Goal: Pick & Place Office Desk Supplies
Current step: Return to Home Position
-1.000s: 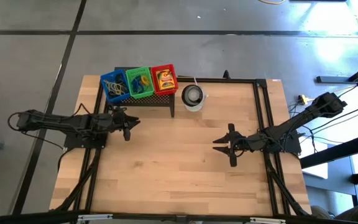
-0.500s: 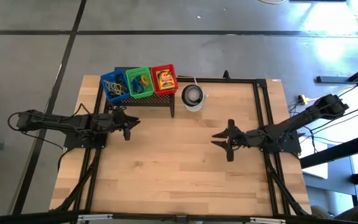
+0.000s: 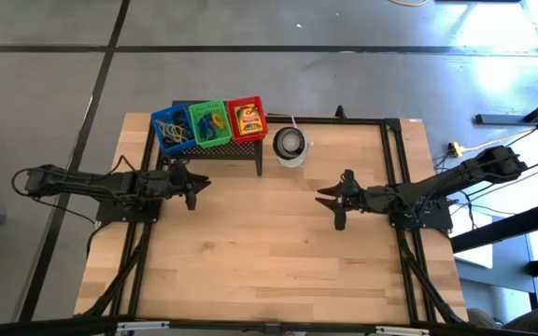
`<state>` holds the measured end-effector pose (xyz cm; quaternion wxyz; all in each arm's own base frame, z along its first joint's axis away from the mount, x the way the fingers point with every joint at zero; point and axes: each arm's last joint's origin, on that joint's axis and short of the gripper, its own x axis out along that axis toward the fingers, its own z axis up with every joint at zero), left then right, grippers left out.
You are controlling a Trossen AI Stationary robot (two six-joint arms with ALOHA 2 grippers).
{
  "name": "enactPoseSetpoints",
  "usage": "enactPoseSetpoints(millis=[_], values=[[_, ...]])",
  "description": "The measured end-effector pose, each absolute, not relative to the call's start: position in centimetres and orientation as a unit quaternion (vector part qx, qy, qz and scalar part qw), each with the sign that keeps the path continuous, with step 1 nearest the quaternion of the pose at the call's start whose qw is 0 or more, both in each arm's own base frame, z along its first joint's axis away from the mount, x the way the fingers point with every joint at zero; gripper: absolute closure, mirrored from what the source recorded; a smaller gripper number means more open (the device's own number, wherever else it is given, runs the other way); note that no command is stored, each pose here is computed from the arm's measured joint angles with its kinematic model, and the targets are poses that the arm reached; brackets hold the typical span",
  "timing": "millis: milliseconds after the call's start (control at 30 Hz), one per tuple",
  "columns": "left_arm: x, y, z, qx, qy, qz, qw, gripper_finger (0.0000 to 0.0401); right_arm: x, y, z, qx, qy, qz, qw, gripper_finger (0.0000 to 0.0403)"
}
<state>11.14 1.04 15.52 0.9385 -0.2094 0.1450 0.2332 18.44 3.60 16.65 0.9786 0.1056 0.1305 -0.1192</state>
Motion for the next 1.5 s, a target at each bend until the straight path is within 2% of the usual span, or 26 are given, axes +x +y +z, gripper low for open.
enactPoseSetpoints(millis=[200, 300, 833, 1500], values=[[11.1, 1.0, 15.5, -0.237, 0.138, 0.237, 0.932, 0.0316, 18.4, 3.6, 16.8, 0.107, 0.128, -0.119, 0.979, 0.0273], [11.1, 1.1, 15.5, -0.217, 0.142, 0.237, 0.936, 0.0315, 18.2, 3.5, 17.1, 0.111, 0.119, -0.117, 0.980, 0.0273], [11.1, 1.0, 15.4, -0.185, 0.161, 0.232, 0.941, 0.0313, 15.2, 2.7, 22.2, 0.170, -0.035, -0.092, 0.980, 0.0273], [11.0, 1.0, 15.3, -0.172, 0.165, 0.230, 0.944, 0.0317, 11.4, 1.7, 25.5, 0.218, -0.169, -0.069, 0.959, 0.0273]])
